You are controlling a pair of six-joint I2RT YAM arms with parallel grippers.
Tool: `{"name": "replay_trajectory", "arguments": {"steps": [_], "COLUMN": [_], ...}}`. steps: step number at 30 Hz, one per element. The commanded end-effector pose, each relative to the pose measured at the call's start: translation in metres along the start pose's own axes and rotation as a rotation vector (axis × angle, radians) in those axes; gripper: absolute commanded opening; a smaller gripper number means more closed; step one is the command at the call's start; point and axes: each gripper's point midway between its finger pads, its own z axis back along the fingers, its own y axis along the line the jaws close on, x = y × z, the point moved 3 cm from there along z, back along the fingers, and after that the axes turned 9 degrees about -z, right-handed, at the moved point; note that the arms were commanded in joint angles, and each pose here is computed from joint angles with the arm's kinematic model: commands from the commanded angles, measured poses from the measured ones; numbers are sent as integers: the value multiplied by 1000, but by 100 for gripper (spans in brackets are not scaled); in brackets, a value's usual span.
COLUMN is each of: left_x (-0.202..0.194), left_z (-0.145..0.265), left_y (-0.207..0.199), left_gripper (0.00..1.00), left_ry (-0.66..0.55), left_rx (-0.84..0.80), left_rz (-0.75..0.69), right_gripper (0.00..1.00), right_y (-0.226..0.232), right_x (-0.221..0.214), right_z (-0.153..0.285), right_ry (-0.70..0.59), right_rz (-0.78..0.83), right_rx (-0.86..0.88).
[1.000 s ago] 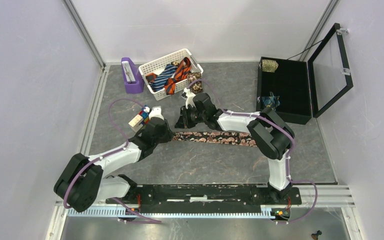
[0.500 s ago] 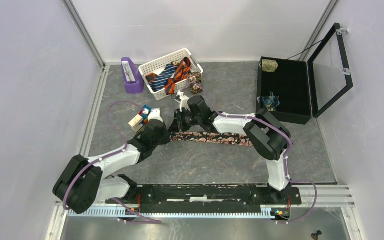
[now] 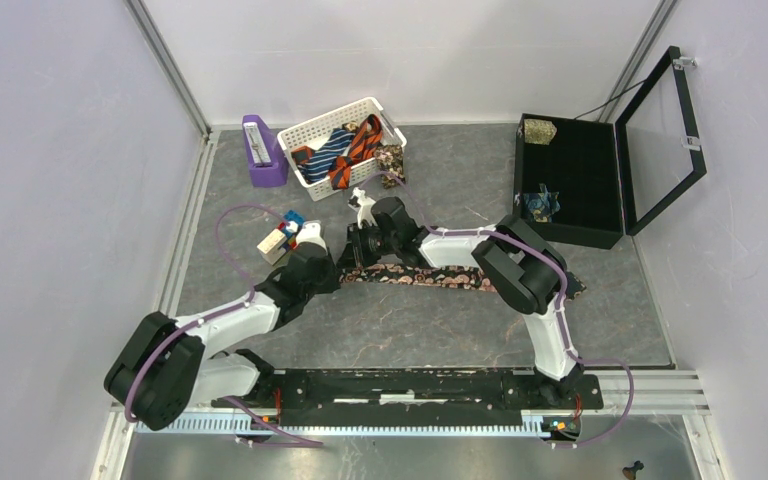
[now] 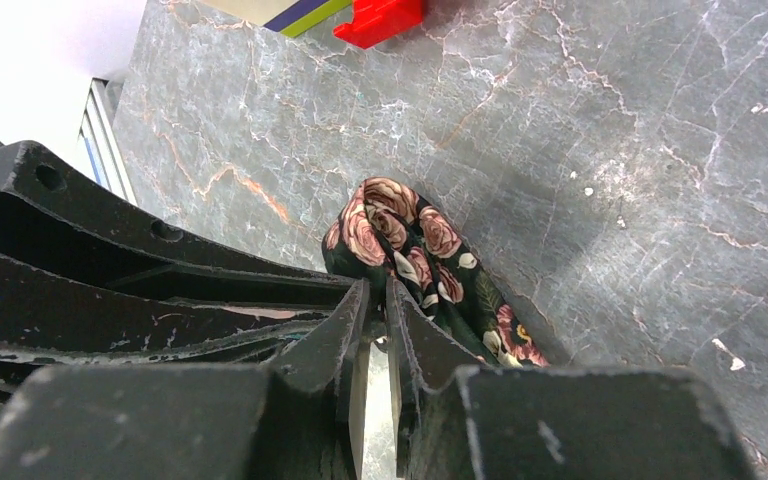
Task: Roll the ties
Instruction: Roll the tie at the center of the board.
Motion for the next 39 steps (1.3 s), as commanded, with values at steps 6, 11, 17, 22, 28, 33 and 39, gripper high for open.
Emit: {"name": "replay_trajectory", "arguments": {"steps": [6,11,17,22,28,33,39], "left_x": [28,39,56,65,60,49,38], "left_z": [2,7,20,32,44,43,27], "left_y": [-14,-20,-25,-22,4,13,17], "left_gripper": [25,35,41,49,51,35,24], "left_ry": [-100,-124,-164,-186,-147,-132,-68], "left_rx": [-60,-86,-106,-93,64,100,146], "left_rz": [7,28,41,48,21,6,-14], "right_gripper": [17,17,17,17,17,17,17], "right_y": [11,9,9,12,12,12,13], "right_x": [-4,-6,-5,-3,-2,-2,-1], "right_z": [-7,-7,-7,-6,-6,-6,-6], "right_ry": [2,3,-2,-7,-7,-7,-5], "right_rz": [20,22,20,24,26,28,32], "right_rx": [41,34,35,37,40,39,37]}}
